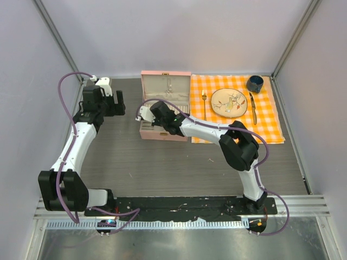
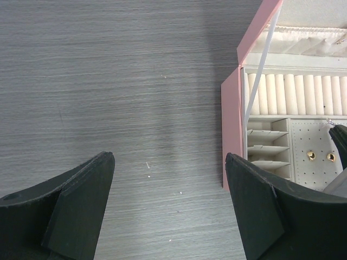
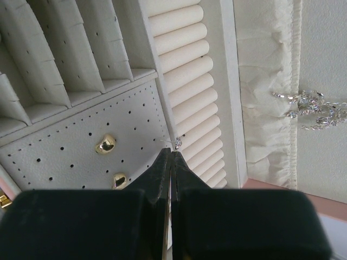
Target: Organize the mixed jewelry
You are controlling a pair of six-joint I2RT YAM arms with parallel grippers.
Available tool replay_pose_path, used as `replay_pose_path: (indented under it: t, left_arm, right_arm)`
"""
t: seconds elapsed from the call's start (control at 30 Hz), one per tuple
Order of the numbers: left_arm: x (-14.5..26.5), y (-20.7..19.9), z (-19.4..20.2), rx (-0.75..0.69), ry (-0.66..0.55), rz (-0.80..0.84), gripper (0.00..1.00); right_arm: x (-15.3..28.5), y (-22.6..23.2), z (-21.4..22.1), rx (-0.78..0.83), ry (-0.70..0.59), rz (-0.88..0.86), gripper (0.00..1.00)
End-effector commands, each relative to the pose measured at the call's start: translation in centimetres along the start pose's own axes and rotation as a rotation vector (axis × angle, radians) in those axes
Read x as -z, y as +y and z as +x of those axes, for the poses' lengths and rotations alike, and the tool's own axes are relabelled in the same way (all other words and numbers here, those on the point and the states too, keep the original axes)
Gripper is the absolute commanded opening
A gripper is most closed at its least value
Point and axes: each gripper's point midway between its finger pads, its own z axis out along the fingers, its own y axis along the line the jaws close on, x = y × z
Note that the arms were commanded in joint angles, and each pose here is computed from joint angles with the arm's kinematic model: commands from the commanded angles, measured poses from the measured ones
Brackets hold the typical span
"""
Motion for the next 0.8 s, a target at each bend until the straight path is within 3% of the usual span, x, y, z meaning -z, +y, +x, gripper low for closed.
replay_pose_path:
  t: [0.0, 0.77]
  left_arm:
    - [0.25, 0.06, -1.13, 0.007, -0.047, 0.007, 0.88]
    - [0.27, 0.21, -1.15, 0.013, -0.048, 0.007, 0.88]
  right_arm:
    - [0.14, 0.05, -0.97, -0.021, -0.029, 0.006, 0.01]
    - [-0.27, 0.89, -0.35, -0.011, -0.015, -0.007, 0.01]
